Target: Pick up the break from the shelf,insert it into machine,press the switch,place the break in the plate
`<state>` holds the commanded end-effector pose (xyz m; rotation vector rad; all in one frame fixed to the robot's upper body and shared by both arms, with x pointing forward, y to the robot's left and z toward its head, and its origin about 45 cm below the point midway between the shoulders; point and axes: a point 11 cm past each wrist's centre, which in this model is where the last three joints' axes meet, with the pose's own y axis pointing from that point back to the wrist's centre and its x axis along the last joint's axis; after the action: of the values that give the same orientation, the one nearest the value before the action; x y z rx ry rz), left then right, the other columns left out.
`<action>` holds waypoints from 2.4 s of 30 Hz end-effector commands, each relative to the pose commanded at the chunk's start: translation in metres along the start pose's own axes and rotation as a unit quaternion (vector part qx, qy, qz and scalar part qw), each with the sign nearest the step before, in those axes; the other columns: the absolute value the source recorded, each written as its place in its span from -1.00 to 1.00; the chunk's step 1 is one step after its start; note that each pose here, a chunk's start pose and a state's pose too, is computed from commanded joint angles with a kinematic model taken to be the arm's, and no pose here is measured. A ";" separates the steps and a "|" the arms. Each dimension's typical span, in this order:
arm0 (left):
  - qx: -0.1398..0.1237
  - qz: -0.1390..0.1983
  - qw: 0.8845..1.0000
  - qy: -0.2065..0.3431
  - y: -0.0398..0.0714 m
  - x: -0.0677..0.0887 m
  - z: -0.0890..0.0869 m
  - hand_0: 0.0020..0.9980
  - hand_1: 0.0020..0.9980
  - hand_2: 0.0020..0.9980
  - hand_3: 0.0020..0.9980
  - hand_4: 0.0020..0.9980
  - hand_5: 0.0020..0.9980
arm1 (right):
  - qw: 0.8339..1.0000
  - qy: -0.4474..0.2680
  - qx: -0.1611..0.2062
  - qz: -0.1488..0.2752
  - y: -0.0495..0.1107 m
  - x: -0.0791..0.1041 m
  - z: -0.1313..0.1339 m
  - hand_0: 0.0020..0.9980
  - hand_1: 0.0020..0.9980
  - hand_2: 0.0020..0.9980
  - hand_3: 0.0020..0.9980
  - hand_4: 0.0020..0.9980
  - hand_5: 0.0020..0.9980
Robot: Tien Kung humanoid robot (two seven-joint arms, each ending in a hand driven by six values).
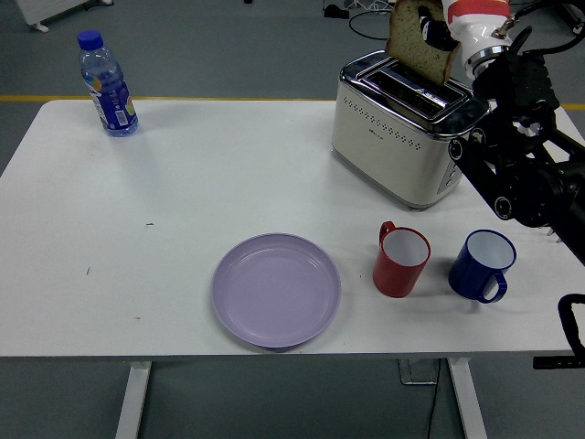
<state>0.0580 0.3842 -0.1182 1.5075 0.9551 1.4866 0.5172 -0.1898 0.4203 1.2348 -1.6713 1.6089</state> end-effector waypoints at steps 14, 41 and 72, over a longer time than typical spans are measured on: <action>0.003 0.000 1.000 0.001 0.000 0.000 -0.004 0.25 -0.10 -0.10 0.02 -0.48 0.63 | 0.985 -0.163 0.063 -0.004 0.025 0.054 -0.054 -0.75 -0.47 -0.29 -0.13 -0.03 -1.00; 0.000 -0.002 1.000 0.005 0.000 -0.001 0.000 0.25 -0.10 -0.10 0.01 -0.49 0.64 | 0.760 -0.384 -0.058 -0.522 0.178 -0.091 -0.104 -0.76 -0.50 -0.30 -0.15 -0.07 -1.00; -0.003 -0.003 1.000 0.004 0.001 -0.002 0.003 0.25 -0.10 -0.11 0.01 -0.49 0.64 | 0.755 -0.408 -0.091 -0.506 0.186 -0.141 -0.111 -0.02 0.03 0.08 0.09 -0.31 -0.98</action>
<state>0.0607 0.3823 -0.1184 1.4937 0.9582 1.4910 0.3974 -0.0683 0.2263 2.3378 -1.0484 0.2066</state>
